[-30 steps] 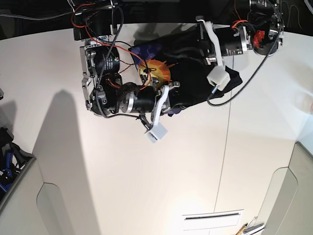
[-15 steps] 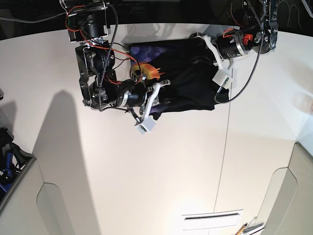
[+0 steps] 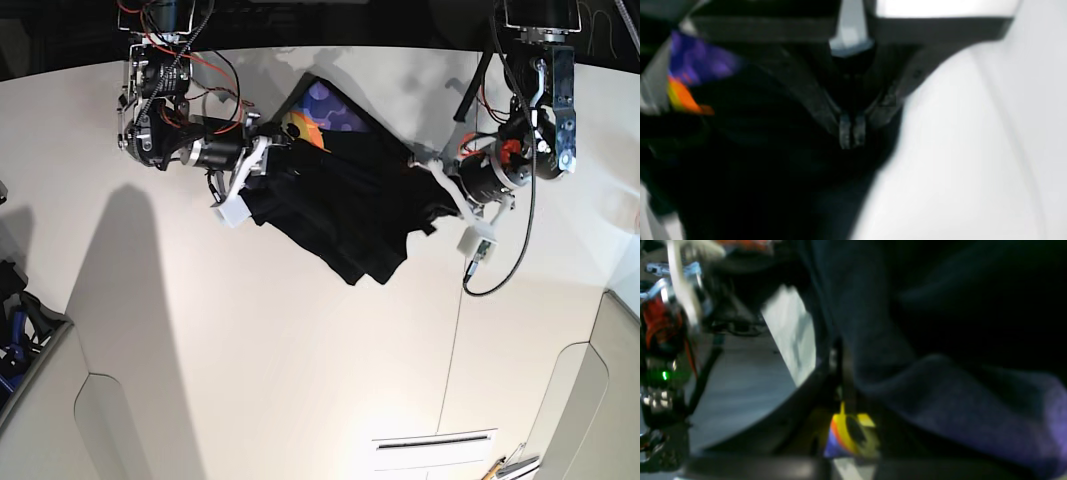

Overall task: Fold the T-shirt properly
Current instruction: 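Hold the bundle with both grippers and lay it flat, print side up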

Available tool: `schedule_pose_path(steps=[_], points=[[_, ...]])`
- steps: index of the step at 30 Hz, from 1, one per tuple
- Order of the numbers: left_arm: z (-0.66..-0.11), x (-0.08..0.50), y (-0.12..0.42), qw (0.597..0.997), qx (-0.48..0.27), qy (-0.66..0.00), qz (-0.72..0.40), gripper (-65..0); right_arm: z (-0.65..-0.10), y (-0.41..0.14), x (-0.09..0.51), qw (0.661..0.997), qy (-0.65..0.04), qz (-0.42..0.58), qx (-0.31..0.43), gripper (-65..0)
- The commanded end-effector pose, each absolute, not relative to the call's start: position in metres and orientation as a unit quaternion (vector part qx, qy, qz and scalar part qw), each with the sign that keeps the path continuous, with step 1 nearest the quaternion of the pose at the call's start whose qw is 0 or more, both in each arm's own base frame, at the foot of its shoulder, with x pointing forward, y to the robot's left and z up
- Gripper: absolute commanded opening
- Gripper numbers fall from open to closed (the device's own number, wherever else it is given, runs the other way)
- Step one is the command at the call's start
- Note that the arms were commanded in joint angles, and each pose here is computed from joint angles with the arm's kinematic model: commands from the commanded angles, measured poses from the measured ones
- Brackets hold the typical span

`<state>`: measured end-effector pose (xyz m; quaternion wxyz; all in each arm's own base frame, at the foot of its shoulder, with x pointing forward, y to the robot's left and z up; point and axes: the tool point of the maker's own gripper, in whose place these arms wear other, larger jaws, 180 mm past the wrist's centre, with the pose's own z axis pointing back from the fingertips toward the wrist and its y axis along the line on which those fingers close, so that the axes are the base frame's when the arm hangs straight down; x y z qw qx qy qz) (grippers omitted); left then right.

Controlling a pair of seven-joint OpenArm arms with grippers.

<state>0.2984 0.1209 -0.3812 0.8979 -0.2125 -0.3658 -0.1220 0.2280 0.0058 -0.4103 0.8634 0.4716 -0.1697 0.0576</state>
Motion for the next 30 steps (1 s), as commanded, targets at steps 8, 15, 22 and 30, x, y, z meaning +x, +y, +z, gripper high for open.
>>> schedule_pose_path(steps=[8,15,22,30], points=[[-0.348,0.331,0.121,0.875,-0.211,-0.416,-0.127,-65.0,-0.358,-0.02,0.255,0.86,-0.276,0.095,0.419,-65.0],[-0.348,0.331,0.125,0.877,-0.206,-0.415,-0.13,-65.0,-0.287,-0.025,0.292,0.819,-0.398,0.141,0.388,-65.0],[-0.331,0.325,0.142,0.869,-0.253,-0.415,-0.094,-65.0,-0.286,0.002,0.273,0.814,-0.361,0.221,0.398,-65.0],[-0.315,0.25,0.081,0.808,-0.459,-0.35,-0.116,-65.0,-0.306,0.019,0.284,0.831,-0.367,0.287,0.304,-65.0]])
